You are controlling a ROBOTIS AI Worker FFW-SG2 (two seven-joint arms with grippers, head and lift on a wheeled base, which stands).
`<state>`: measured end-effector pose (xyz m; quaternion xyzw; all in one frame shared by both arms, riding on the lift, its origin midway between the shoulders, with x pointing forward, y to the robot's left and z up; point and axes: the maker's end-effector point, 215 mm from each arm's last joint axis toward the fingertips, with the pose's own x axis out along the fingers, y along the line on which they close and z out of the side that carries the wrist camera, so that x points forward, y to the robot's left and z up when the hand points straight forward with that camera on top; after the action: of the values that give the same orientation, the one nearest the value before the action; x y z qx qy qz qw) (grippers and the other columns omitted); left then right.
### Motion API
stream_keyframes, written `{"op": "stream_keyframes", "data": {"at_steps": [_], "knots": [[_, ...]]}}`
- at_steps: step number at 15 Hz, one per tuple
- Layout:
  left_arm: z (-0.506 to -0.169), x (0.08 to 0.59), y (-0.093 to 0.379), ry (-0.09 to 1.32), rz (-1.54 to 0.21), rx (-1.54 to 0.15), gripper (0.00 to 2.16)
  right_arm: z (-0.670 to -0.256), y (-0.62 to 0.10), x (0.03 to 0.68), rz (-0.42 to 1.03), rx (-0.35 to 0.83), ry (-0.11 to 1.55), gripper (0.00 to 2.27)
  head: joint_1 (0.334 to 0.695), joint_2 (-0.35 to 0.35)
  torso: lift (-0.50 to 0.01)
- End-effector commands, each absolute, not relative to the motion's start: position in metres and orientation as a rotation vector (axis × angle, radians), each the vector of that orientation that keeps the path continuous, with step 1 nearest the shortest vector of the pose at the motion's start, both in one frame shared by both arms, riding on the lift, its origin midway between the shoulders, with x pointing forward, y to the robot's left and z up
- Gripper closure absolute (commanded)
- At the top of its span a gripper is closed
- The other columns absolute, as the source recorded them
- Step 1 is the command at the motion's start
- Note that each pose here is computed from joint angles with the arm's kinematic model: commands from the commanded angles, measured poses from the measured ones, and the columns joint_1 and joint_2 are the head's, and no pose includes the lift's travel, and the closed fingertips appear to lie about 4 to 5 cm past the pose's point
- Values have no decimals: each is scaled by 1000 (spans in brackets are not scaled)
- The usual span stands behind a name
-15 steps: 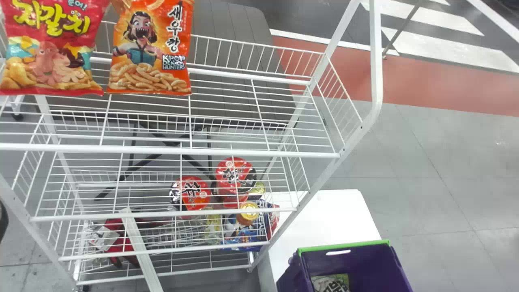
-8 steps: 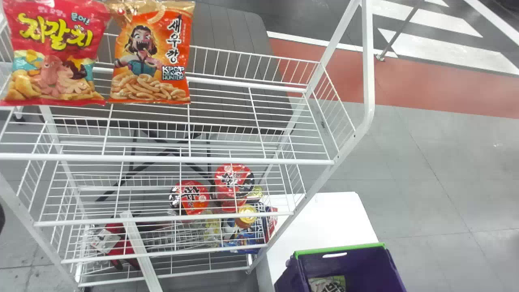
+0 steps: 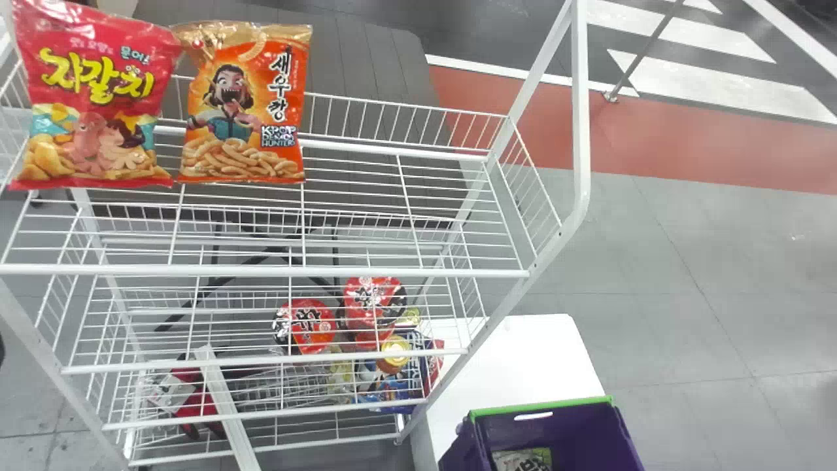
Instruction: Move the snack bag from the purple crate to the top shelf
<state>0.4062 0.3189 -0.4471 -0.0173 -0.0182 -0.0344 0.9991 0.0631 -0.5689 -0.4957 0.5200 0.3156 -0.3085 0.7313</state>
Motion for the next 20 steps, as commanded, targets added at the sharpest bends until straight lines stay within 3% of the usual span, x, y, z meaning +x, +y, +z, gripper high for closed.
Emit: {"op": "stream_keyframes", "data": {"at_steps": [1, 13, 15, 17, 20], "knots": [[-447, 406, 319, -36, -67, -35, 134, -500, -564, 62, -679, 1156, 700, 2253, 695, -350, -20], [-446, 406, 323, -37, -69, -26, 134, -497, -560, 73, -650, 1144, 704, 2253, 695, -350, 10], [-445, 406, 323, -38, -69, -26, 134, -470, -556, 101, -551, 1134, 629, 2253, 695, -350, 10], [-444, 406, 319, -41, -78, -27, 134, -417, -542, 143, -380, 1104, 513, 2253, 695, -350, 10], [-444, 406, 320, -40, -77, -25, 134, -352, -526, 189, -243, 983, 425, 2253, 695, -350, 0]]}}
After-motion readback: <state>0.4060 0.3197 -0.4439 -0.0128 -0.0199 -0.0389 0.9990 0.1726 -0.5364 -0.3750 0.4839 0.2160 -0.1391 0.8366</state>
